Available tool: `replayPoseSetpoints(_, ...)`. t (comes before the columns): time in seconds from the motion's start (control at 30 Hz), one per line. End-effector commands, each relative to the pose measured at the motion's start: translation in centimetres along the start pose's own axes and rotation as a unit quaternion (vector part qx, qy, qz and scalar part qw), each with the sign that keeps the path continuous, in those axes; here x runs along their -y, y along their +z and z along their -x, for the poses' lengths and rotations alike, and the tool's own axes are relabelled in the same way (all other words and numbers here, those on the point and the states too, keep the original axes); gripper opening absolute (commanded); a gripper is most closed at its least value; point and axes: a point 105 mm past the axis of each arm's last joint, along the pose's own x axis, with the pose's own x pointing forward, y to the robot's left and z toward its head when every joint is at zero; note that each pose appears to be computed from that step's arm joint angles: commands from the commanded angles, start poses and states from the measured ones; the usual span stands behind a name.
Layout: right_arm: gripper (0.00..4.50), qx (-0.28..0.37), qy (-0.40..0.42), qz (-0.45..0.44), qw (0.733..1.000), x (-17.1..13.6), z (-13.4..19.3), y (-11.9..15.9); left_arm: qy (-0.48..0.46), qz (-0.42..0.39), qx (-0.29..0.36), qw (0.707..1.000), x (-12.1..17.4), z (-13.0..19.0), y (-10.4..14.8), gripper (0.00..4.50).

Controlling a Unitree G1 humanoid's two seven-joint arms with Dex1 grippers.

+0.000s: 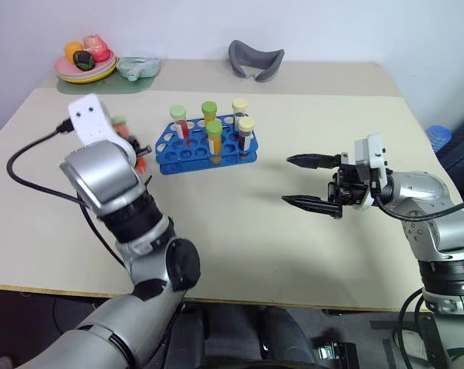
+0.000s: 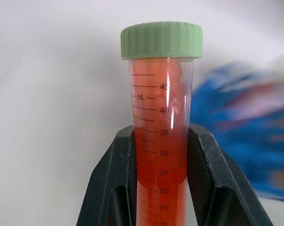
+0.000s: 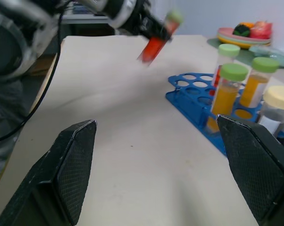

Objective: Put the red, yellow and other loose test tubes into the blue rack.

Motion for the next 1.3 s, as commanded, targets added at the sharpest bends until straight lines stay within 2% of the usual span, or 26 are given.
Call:
replayPoseSetpoints(0.03, 4.19, 0.025, -0.01, 0.014, 1.0, 0.1, -0.1, 1.3, -0.101, -0.161, 0.163, 0.968, 4.0, 2.7, 4.0, 0.82)
replayPoseSetpoints(0.13, 4.19, 0.03, -0.033, 0.007, 0.999, 0.6, -0.3, 1.1, -0.119, -0.232, 0.205, 0.943, 4.8, 1.9, 3.1, 0.82)
replayPoseSetpoints(0.27, 4.19, 0.034, -0.062, 0.002, 0.998, 0.8, -0.3, 0.9, -0.104, -0.282, 0.246, 0.921, 4.6, 0.5, 1.7, 0.82)
replayPoseSetpoints(0.43, 4.19, 0.034, -0.081, -0.007, 0.996, 0.1, -0.1, 0.8, -0.084, -0.264, 0.262, 0.924, 3.7, -1.7, -1.8, 0.82)
replayPoseSetpoints(0.63, 4.19, 0.028, -0.095, -0.005, 0.995, 0.0, 0.0, 1.0, -0.082, -0.219, 0.284, 0.93, 4.4, -4.3, -4.0, 0.82)
replayPoseSetpoints(0.77, 4.19, 0.024, -0.101, 0.0, 0.995, 0.2, 0.3, 1.5, -0.088, -0.203, 0.295, 0.93, 5.0, -5.1, -4.3, 0.82)
replayPoseSetpoints(1.0, 4.19, 0.02, -0.104, 0.003, 0.994, 0.1, 0.5, 1.9, -0.097, -0.196, 0.292, 0.931, 5.4, -6.0, -6.3, 0.82)
replayPoseSetpoints(1.3, 4.19, 0.018, -0.108, 0.006, 0.994, 0.3, 0.5, 2.2, -0.054, -0.181, 0.275, 0.943, 2.3, -6.1, -8.6, 0.82)
